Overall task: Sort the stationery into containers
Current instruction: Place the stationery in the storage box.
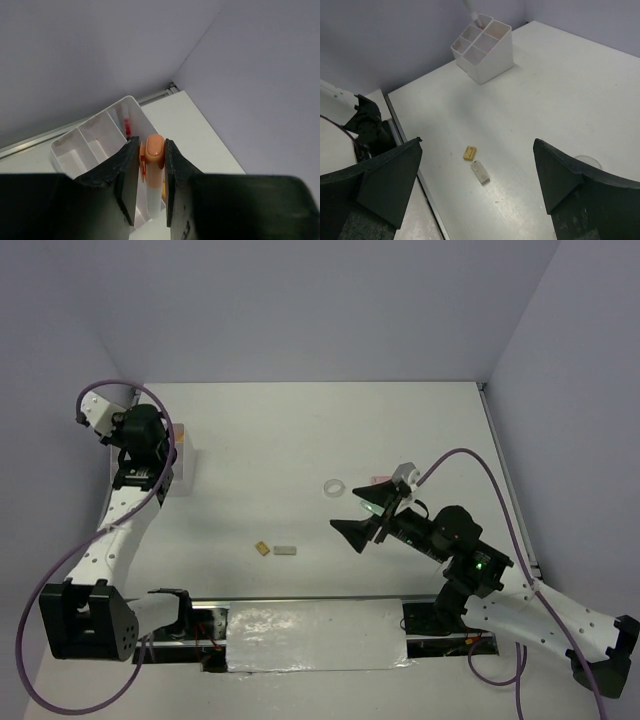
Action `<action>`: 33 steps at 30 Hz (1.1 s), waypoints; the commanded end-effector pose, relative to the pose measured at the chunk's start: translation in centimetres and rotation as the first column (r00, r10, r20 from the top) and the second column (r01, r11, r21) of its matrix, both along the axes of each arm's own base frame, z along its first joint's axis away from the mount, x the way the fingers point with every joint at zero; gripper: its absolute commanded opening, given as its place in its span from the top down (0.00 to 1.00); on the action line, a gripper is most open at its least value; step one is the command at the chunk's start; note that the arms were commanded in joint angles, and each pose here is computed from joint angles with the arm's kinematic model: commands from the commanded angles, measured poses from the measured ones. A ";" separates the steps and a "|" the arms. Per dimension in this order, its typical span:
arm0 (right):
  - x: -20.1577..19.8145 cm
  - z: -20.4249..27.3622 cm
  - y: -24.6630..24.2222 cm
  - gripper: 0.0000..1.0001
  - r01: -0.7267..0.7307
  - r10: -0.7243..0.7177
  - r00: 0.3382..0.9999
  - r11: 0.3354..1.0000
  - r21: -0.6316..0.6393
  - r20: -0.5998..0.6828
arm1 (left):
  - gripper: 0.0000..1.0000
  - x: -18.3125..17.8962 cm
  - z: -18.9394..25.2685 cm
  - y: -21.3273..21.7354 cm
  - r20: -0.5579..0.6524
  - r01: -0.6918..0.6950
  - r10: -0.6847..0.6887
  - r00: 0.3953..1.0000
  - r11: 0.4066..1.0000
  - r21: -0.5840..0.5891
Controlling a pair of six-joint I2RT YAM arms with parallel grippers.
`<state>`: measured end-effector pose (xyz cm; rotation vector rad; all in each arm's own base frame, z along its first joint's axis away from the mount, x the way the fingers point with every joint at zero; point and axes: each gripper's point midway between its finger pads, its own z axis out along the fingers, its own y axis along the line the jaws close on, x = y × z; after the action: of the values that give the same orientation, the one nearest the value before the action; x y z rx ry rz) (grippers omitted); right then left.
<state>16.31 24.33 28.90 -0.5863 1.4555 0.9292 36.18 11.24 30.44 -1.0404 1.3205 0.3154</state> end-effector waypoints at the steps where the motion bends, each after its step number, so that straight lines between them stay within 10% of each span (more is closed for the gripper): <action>1: -0.7 1.5 0.2 0.00 -0.043 0.041 0.998 0.999 0.032 0.054 | 1.00 0.9 0.9 1.7 0.154 -0.029 0.031 0.988 0.999 -0.015; 20: -2.0 1.3 0.3 0.00 -0.106 0.103 0.991 0.994 0.032 0.079 | 1.00 6.2 -3.8 3.6 0.185 -0.033 0.030 0.982 0.999 0.014; 30: -1.8 1.0 0.3 0.00 -0.101 0.099 0.992 0.994 0.027 0.078 | 0.91 7.2 -5.8 3.9 0.167 -0.020 0.020 0.986 1.000 0.001; 33: -1.8 0.9 0.3 0.00 -0.103 0.100 0.992 0.994 0.025 0.079 | 0.73 7.3 -6.6 3.8 0.159 -0.016 0.017 0.987 1.000 -0.012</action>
<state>14.37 24.70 29.22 -0.6748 1.3937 0.9993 42.68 14.93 22.11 -1.0500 1.2606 0.2993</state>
